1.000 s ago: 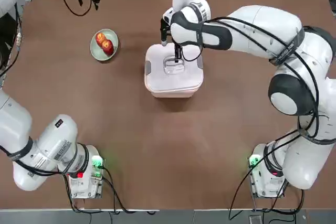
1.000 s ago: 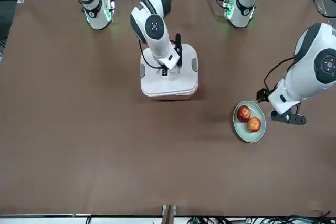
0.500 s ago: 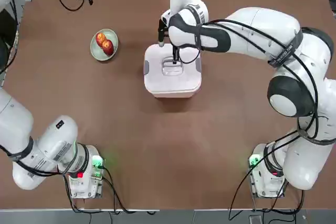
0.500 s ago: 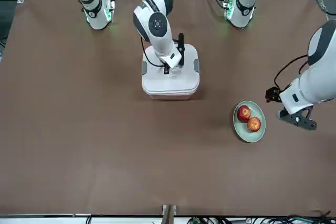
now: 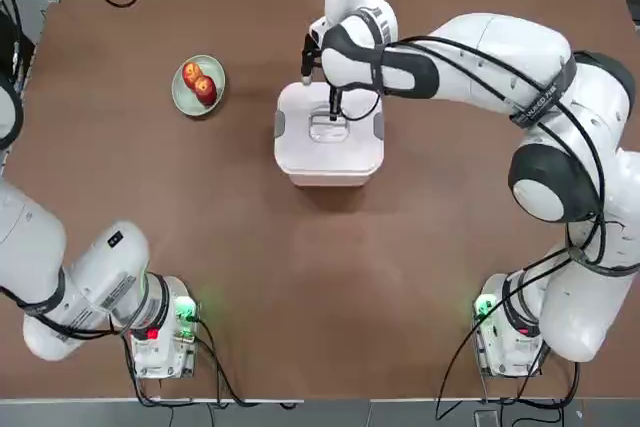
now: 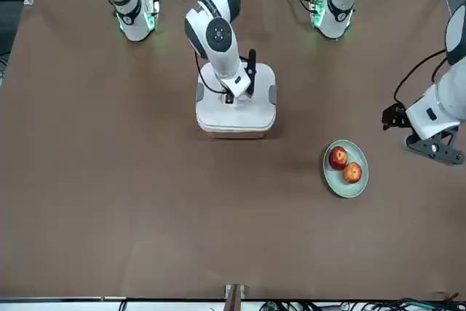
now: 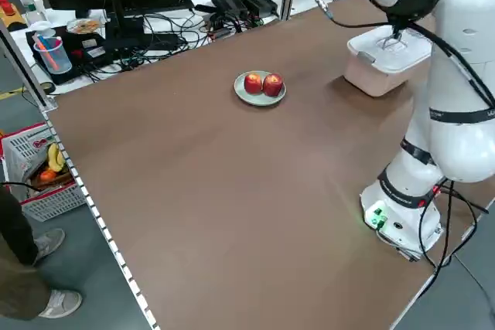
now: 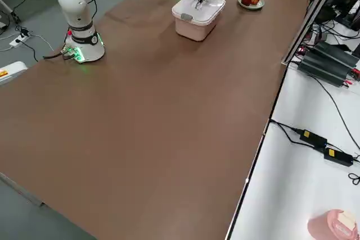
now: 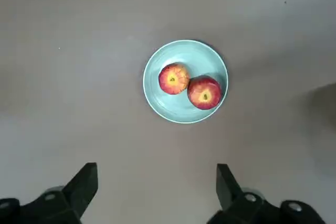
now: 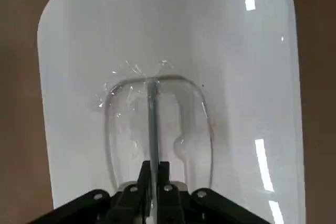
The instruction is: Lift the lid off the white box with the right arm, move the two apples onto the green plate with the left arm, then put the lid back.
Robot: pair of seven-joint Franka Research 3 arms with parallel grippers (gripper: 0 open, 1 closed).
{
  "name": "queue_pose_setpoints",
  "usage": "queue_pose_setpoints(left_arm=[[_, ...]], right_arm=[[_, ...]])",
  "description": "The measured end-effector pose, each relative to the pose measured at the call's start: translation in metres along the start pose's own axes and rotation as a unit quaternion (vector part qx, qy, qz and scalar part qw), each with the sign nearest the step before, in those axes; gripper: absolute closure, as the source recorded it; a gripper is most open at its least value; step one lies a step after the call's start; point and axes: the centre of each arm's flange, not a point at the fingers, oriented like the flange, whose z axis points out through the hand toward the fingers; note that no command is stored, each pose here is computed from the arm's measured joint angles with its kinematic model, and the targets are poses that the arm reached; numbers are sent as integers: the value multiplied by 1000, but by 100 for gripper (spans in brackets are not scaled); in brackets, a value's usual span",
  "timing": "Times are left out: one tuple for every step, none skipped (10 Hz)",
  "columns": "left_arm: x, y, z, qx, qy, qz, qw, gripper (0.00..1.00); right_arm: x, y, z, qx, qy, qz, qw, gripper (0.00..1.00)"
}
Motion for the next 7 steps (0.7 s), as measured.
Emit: queue_pose_setpoints(left_arm=[[0,1,-1,-6,-2,-3,1000,0],[-2,2,-6,-11,-1,-3,1000,0],[-7,3,-16,-11,4,-4,1000,0],[-13,4,-27,-11,8,-6,1000,0],[-22,5,-39,-11,10,-12,1000,0],[-31,5,-50,-10,11,-21,1000,0],[-41,7,-63,-11,14,-29,999,1]], right_arm=[[0,0,1,0,-1,0,1000,93],[0,0,1,0,-1,3,1000,93],[0,0,1,0,-1,5,1000,93],[0,0,1,0,-1,5,1000,93],[0,0,1,0,-1,5,1000,93],[0,0,1,0,-1,5,1000,91],[0,0,2,1,-1,6,1000,88]])
